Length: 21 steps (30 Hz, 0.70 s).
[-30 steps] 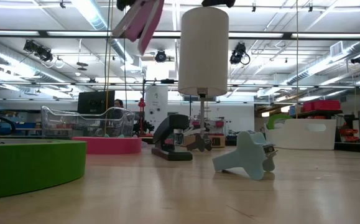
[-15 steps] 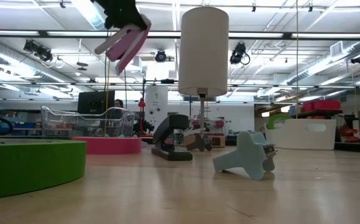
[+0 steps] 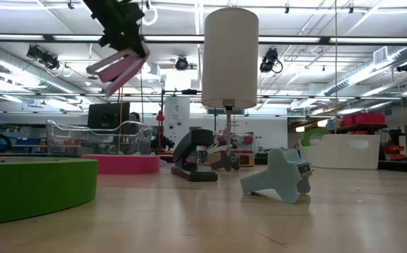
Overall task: Pick and place Stapler, Stapler remover, tape
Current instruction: Put the pink stapler into the top transparent bin
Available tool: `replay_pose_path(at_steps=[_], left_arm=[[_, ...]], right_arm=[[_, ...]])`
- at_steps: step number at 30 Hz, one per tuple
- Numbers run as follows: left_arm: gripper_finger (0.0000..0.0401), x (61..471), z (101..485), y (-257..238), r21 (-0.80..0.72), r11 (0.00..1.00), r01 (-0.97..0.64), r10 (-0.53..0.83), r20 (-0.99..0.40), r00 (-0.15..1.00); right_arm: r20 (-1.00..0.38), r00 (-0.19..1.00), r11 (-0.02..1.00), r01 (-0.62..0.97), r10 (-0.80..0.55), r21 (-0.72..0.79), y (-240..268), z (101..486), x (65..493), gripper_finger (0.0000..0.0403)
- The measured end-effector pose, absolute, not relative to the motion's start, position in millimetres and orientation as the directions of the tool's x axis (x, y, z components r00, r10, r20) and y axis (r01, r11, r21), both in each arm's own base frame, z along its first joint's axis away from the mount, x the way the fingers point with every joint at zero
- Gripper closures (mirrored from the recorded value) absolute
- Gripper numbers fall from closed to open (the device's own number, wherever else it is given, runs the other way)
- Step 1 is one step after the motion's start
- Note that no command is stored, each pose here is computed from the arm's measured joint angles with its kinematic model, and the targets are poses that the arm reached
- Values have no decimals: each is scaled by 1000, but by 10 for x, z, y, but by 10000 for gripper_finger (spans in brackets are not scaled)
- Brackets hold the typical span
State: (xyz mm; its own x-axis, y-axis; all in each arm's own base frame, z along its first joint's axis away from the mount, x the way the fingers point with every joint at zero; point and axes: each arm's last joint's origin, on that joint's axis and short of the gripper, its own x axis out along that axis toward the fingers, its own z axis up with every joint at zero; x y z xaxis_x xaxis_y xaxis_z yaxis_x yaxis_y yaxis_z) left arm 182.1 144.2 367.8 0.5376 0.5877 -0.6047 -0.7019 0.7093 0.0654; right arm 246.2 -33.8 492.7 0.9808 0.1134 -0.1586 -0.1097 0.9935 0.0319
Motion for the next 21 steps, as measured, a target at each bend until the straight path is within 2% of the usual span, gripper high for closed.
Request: replay_pose_path(at_steps=[8,13,17,21], left_arm=[[227,1715,3656,1606,197,693,-693,640,-610,467],[227,1737,3602,1671,323,738,-593,635,-631,447],[227,1819,3500,1716,396,806,-440,580,-676,455],[227,1936,3310,1838,421,815,-397,564,-734,378]], right_arm=[[-207,972,993,-106,115,52,-335,4880,2450,202],[-226,967,992,-110,120,57,-319,4861,2448,204],[-231,965,992,-111,122,59,-318,4855,2448,204],[-231,965,992,-111,122,59,-318,4855,2448,204]])
